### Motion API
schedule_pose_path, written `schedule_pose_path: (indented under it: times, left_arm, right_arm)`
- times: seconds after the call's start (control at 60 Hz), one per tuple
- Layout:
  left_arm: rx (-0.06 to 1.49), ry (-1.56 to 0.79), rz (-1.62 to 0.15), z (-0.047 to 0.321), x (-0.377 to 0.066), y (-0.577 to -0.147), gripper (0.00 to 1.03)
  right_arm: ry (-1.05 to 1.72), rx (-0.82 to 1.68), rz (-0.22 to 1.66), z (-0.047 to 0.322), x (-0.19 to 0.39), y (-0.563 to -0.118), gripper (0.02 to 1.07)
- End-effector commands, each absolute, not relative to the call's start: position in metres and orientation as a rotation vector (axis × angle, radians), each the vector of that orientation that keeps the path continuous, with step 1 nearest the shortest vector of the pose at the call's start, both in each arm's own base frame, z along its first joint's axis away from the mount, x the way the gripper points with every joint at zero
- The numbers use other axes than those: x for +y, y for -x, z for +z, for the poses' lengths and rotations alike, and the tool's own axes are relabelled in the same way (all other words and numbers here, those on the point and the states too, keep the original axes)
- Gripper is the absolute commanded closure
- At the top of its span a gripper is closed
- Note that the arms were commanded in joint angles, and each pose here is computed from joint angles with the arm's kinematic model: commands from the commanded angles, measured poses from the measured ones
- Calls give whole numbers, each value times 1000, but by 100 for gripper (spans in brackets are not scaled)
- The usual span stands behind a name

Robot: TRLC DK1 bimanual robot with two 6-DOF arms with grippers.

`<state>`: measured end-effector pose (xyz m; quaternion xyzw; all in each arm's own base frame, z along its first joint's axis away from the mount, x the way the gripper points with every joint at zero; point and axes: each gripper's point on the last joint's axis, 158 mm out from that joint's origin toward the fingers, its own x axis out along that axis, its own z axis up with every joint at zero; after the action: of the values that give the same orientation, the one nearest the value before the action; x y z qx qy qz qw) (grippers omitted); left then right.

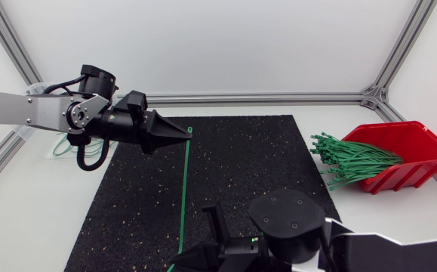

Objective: Take a green cable tie from the red box, thread the tail through the head to close it, then place it in the transparent bin on the left.

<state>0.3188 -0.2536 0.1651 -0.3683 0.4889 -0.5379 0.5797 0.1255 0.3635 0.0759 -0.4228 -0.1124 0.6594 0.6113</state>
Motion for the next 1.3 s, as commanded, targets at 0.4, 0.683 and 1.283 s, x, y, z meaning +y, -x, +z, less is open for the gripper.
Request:
schedule_pose_path:
  times: [0.4, 0.683, 1.283]
  left_arm:
    - [1119, 799, -1287, 166, -259, -297, 100]
    - [1106, 768, -1285, 169, -262, -291, 100]
    - [998, 663, -1324, 184, -263, -269, 100]
  right_arm:
    - [320, 250, 1654, 128, 357, -119, 101]
    - [50, 444, 1855, 173, 335, -92, 101]
    - [-441, 1040, 1673, 233, 327, -92, 101]
